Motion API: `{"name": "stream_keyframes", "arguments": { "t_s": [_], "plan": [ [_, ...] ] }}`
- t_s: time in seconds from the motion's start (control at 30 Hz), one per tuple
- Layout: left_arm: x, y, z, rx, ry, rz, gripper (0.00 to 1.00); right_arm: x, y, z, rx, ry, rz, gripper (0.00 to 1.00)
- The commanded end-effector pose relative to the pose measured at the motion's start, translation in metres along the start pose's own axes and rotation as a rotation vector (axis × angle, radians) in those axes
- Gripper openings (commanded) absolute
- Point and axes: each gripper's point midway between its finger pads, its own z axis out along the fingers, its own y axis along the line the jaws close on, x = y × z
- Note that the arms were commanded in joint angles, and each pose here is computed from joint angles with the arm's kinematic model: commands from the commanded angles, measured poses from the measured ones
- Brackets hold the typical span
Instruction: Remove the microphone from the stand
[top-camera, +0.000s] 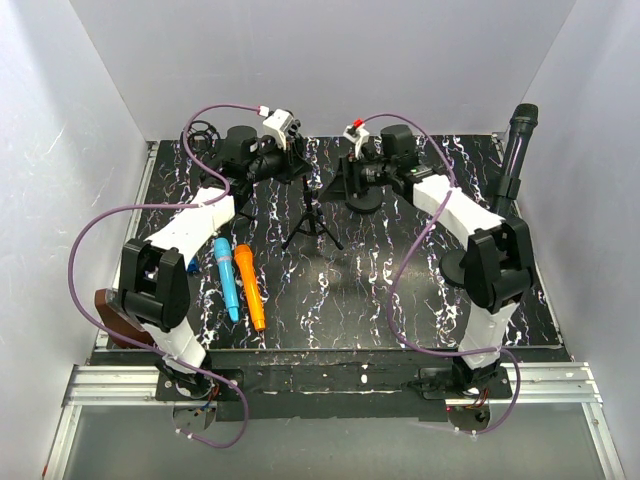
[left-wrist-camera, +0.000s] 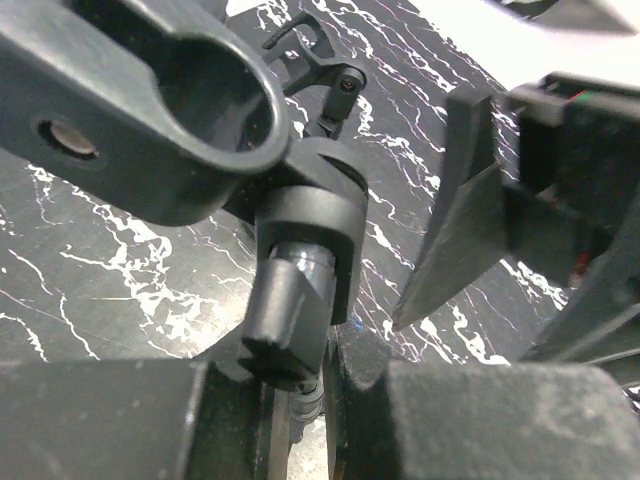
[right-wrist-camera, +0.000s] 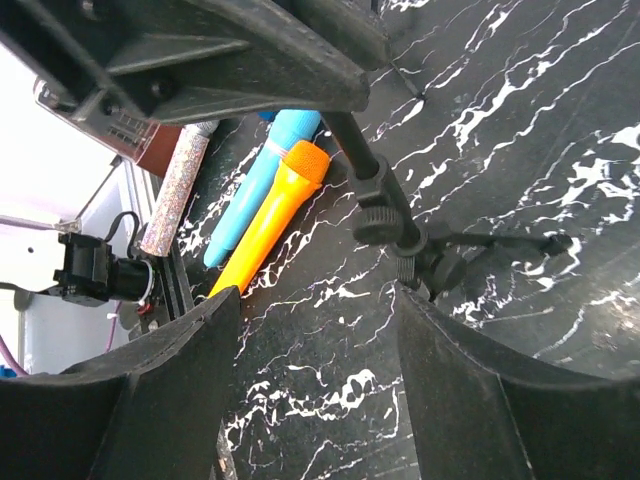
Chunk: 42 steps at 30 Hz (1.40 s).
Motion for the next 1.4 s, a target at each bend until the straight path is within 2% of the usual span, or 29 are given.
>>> {"name": "stream_keyframes", "arguments": {
  "t_s": [0.0,0.47,0.6,0.87,0.93,1.03,1.13,1.23,1.3,1.33,1.37],
  "plan": [
    [0.002,-0.033,-0.016,0.108,0.076,-0.099,0.0,-0.015,0.014,0.015,-0.069,-0.023,-0.023,0.69],
    [0.013,-0.035,-0.017,0.121,0.106,-0.126,0.0,-0.007,0.003,0.032,-0.059,-0.001,0.014,0.59],
    [0.015,-0.038,-0.018,0.136,0.115,-0.128,0.0,-0.007,0.001,0.035,-0.063,0.001,0.012,0.52],
    [0.017,-0.041,-0.019,0.16,0.122,-0.124,0.0,-0.003,-0.004,0.04,-0.08,0.018,-0.005,0.33],
    [0.019,-0.041,-0.019,0.159,0.126,-0.125,0.0,-0.003,-0.004,0.04,-0.083,0.016,-0.013,0.32],
    [0.02,-0.043,-0.019,0.169,0.13,-0.129,0.0,-0.003,-0.007,0.042,-0.074,0.017,-0.013,0.41],
    [0.02,-0.044,-0.019,0.173,0.128,-0.125,0.0,-0.002,-0.009,0.044,-0.077,0.02,-0.02,0.37],
    [0.02,-0.044,-0.02,0.173,0.128,-0.122,0.0,-0.001,-0.011,0.045,-0.078,0.027,-0.039,0.28],
    [0.023,-0.043,-0.021,0.166,0.132,-0.124,0.0,0.0,-0.012,0.044,-0.076,0.031,-0.065,0.14],
    [0.023,-0.043,-0.021,0.165,0.131,-0.123,0.0,0.0,-0.012,0.043,-0.073,0.033,-0.087,0.03],
    [0.023,-0.042,-0.021,0.16,0.131,-0.124,0.0,0.0,-0.011,0.041,-0.073,0.04,-0.137,0.01]
  ]
}}
